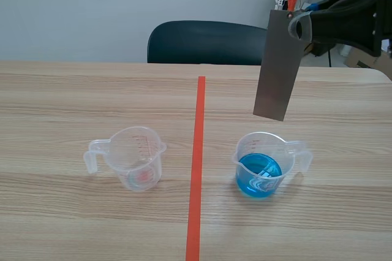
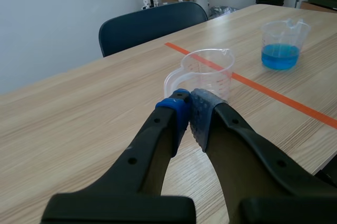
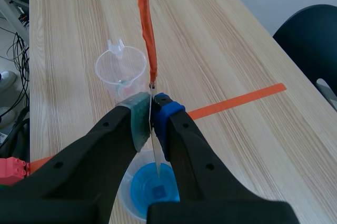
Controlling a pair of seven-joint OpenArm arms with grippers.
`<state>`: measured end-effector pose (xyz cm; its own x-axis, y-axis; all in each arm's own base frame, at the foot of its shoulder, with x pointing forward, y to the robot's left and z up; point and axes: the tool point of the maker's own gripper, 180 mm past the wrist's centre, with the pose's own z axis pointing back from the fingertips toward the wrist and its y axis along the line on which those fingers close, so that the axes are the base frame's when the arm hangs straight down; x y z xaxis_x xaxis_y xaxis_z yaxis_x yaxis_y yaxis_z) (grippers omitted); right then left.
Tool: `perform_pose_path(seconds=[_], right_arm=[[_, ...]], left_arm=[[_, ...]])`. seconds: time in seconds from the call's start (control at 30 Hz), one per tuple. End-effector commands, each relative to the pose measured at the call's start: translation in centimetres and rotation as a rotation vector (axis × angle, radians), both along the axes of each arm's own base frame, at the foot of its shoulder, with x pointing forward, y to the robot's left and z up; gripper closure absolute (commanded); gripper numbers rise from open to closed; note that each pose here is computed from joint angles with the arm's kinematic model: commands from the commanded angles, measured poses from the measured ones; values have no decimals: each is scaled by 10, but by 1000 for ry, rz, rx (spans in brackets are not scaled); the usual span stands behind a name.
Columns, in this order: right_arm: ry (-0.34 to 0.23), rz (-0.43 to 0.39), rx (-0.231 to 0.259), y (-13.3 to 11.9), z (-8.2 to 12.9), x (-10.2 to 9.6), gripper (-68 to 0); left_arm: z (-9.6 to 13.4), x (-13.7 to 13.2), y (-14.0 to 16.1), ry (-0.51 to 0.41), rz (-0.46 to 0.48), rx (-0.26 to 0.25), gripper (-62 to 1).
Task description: Do the redox reaction experiment. move the plate over the blue solution
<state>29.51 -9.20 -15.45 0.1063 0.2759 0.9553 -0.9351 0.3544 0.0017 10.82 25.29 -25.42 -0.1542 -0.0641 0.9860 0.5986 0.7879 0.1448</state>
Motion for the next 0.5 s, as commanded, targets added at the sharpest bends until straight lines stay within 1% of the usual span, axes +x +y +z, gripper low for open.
perform_pose_path(seconds=[0.0,0.13,0.2,0.27,0.33,0.47], right_arm=[[-31,-12,21,-6,12,3,-6],[-40,-18,25,-12,10,-1,-6],[-42,-23,14,-15,10,-1,-6],[-42,-30,8,-19,10,-1,-6],[-43,-33,19,-21,9,-3,-6],[-56,-9,23,-21,2,-12,-6]], left_arm=[[12,6,0,-32,-54,-2,-27],[17,25,-2,-19,-151,76,-27],[20,37,-5,-18,-197,109,-27],[24,49,-10,3,-242,121,-27],[28,60,-16,16,-282,138,-27],[36,78,-34,8,-356,195,-27]])
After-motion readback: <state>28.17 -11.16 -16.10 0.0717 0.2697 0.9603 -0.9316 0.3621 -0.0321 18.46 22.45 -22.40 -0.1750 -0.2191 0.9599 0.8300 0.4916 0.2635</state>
